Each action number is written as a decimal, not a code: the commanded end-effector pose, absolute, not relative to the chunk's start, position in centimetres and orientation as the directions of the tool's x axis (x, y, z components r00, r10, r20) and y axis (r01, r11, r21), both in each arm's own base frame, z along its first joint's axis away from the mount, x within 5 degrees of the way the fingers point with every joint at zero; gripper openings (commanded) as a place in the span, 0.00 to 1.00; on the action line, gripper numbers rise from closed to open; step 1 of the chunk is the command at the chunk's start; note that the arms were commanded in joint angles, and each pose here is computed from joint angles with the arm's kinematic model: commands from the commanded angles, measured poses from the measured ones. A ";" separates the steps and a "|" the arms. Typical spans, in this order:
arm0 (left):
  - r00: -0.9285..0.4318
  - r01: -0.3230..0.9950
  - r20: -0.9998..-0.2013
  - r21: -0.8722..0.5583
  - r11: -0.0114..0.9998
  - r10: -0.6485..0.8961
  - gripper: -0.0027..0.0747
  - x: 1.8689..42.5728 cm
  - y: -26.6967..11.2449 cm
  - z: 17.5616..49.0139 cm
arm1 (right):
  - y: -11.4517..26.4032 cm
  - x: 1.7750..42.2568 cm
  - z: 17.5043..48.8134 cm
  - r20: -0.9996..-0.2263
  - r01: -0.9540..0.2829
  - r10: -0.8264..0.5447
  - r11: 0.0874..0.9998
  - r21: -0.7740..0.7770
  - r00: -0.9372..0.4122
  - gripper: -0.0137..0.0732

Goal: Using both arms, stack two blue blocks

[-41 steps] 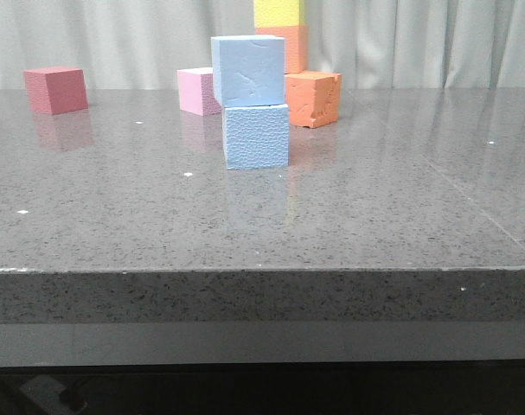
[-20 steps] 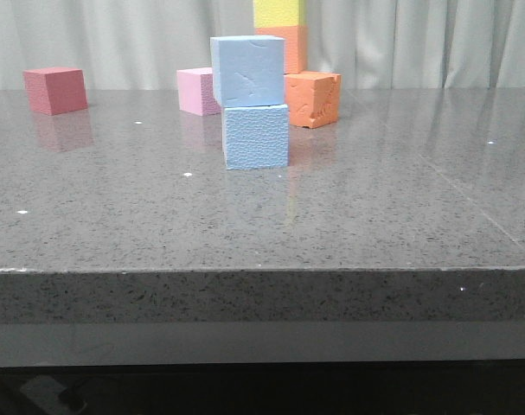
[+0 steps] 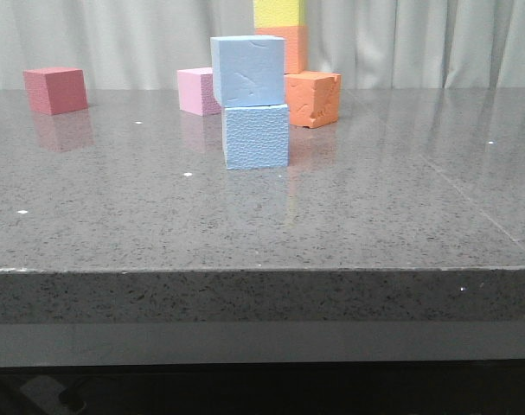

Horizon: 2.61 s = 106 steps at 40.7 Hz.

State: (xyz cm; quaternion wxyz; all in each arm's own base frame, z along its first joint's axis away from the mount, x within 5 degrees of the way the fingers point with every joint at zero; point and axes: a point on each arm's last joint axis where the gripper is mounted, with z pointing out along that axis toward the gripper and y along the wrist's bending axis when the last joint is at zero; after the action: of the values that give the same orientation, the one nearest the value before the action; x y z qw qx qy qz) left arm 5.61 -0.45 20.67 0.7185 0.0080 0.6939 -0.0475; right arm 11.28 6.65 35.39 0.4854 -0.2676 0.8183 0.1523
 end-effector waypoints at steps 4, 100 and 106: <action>0.135 0.079 -0.988 -0.065 0.995 -0.076 0.01 5.4 -0.4 21.5 | 6.5 11.5 36.7 -0.916 -0.567 -0.241 0.823 -0.017 -0.322 0.01; 0.135 0.077 -0.988 -0.065 0.995 -0.075 0.01 5.4 -0.4 21.5 | -0.1 5.4 21.1 -0.991 0.023 0.015 1.000 0.018 0.132 0.01; 0.135 0.077 -0.988 -0.065 0.995 -0.075 0.01 5.4 -0.4 21.5 | -0.2 5.4 21.1 -0.990 0.026 0.028 0.999 0.031 0.137 0.01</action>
State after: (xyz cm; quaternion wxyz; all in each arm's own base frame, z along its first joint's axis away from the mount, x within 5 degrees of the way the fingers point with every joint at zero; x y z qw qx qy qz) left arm 5.61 -0.44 20.70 0.7197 0.0063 0.6926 -0.0488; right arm 5.67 -0.09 19.97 0.7134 0.0162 0.7005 0.0046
